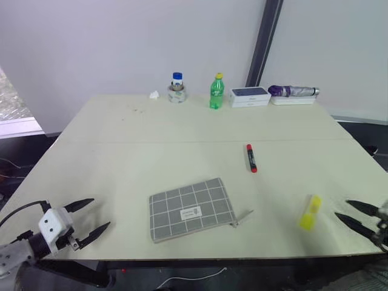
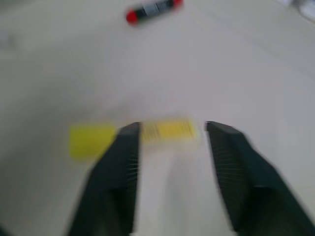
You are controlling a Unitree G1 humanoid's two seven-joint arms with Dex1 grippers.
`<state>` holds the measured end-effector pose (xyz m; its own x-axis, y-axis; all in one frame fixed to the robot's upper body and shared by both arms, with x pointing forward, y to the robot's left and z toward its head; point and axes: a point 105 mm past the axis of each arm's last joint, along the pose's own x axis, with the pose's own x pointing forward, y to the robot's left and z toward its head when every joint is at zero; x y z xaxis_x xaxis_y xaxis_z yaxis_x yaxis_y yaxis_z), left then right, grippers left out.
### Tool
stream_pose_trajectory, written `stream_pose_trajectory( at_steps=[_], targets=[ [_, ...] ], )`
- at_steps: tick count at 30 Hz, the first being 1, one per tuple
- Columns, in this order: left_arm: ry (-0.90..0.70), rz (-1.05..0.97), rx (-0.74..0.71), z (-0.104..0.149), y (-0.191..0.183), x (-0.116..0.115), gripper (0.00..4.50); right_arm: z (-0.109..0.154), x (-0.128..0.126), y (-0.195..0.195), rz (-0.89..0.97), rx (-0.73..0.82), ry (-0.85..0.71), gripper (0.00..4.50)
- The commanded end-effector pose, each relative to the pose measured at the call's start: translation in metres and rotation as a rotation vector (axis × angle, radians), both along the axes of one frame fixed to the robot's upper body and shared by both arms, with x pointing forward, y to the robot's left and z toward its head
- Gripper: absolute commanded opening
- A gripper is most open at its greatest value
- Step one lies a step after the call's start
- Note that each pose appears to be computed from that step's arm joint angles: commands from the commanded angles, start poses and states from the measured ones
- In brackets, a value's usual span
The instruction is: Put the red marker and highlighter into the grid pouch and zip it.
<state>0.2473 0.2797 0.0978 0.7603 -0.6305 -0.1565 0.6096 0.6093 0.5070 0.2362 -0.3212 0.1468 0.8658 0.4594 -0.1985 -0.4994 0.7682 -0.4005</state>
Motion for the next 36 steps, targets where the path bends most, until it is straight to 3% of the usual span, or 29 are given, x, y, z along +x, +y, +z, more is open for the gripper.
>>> stream_pose_trajectory(
  at_steps=[1, 8, 16, 22, 28, 36],
  targets=[
    [-0.094, -0.102, 0.119, 0.009, -0.017, 0.004, 4.50, 0.016, 0.018, 0.045, 0.091, 0.006, -0.079, 0.04],
    [-0.238, -0.369, 0.389, 0.002, -0.046, 0.006, 4.50, -0.002, 0.057, 0.103, 0.097, -0.044, -0.084, 0.04],
    [-0.350, -0.567, 0.480, -0.009, -0.076, 0.003, 4.50, -0.054, 0.057, 0.142, 0.114, -0.149, 0.023, 0.04],
    [-0.418, -0.616, 0.482, -0.006, -0.094, 0.010, 4.50, -0.062, 0.052, 0.159, 0.153, -0.153, 0.042, 0.04],
    [-0.469, -0.797, 0.575, -0.022, -0.111, 0.002, 4.50, -0.062, 0.055, 0.168, 0.161, -0.141, 0.043, 0.04],
    [-0.474, -0.817, 0.524, -0.030, -0.130, 0.010, 4.50, -0.061, 0.056, 0.165, 0.164, -0.149, 0.050, 0.04]
  ],
)
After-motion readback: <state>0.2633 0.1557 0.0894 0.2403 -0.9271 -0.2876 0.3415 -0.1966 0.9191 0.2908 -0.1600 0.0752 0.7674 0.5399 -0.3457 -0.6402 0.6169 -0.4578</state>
